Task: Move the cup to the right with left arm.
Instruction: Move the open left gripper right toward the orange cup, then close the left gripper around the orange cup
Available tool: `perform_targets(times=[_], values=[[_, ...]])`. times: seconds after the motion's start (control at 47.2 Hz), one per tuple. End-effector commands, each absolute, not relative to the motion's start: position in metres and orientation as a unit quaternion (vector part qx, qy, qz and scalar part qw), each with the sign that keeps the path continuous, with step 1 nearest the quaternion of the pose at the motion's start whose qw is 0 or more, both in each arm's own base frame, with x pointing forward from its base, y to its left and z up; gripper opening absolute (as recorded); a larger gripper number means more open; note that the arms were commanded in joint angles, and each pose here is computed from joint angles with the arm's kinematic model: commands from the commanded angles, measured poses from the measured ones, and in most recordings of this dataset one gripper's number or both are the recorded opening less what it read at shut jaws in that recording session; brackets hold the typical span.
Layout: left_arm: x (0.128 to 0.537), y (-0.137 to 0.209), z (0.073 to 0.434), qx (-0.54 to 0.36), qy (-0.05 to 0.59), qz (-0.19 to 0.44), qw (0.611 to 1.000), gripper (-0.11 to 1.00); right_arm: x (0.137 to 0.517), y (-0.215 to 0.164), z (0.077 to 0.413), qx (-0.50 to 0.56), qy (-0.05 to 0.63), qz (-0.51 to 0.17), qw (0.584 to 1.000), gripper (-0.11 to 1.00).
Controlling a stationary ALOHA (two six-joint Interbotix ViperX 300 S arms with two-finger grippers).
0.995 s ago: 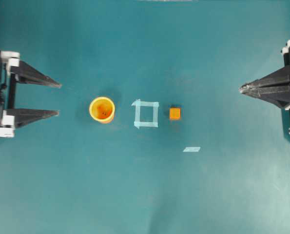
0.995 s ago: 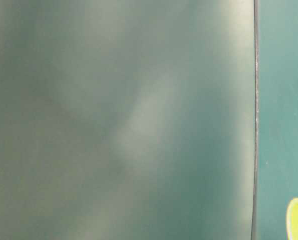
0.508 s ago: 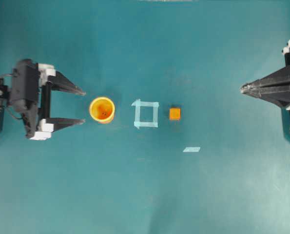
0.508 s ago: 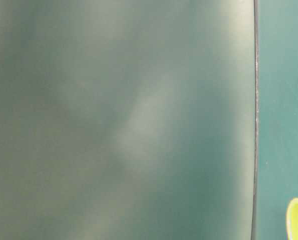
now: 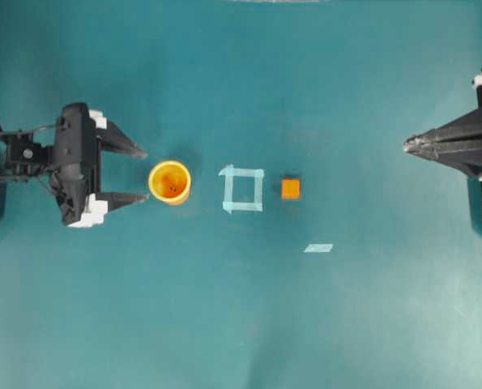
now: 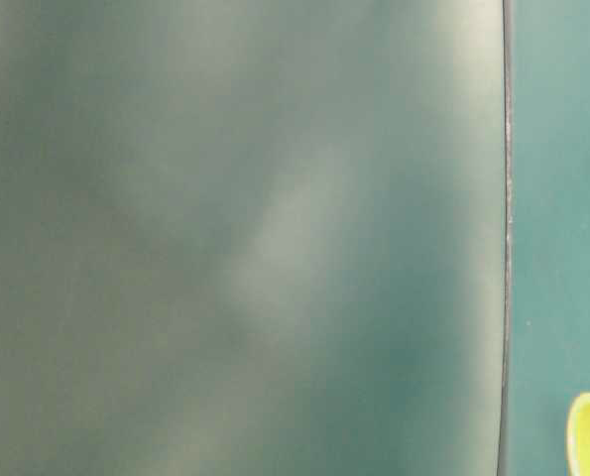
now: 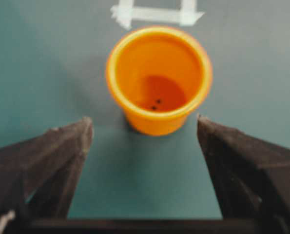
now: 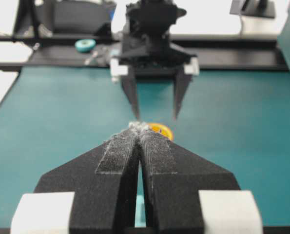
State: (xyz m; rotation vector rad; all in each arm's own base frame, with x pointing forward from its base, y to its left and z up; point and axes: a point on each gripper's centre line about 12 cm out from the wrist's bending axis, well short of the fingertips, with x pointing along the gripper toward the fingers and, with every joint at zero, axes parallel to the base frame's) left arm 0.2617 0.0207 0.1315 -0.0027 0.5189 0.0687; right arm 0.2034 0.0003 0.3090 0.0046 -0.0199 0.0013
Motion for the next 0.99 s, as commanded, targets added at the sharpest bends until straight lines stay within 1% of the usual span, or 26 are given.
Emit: perform_targets(times=[0.0,0.296,0.635,0.974], values=[[0.265,0.025,0.132,-0.002,0.252,0.04,0.967,0.84,0.205,0.001,0.321,0.004,-0.022,0.001,1.0,-0.01],[0.268,0.022,0.115,-0.02,0.28,0.04,0.959,0.84,0.205,0.001,0.318,0.005,-0.008,0.002,1.0,-0.01],[0.289,0.018,0.118,-0.022,0.262,0.031,0.964,0.84,0.205,0.001,0.316,0.004,-0.001,0.002,1.0,-0.01],[0.314,0.009,0.103,-0.017,0.265,0.015,0.964,0.84,0.205,0.001,0.316,0.004,-0.002,0.002,1.0,-0.01]])
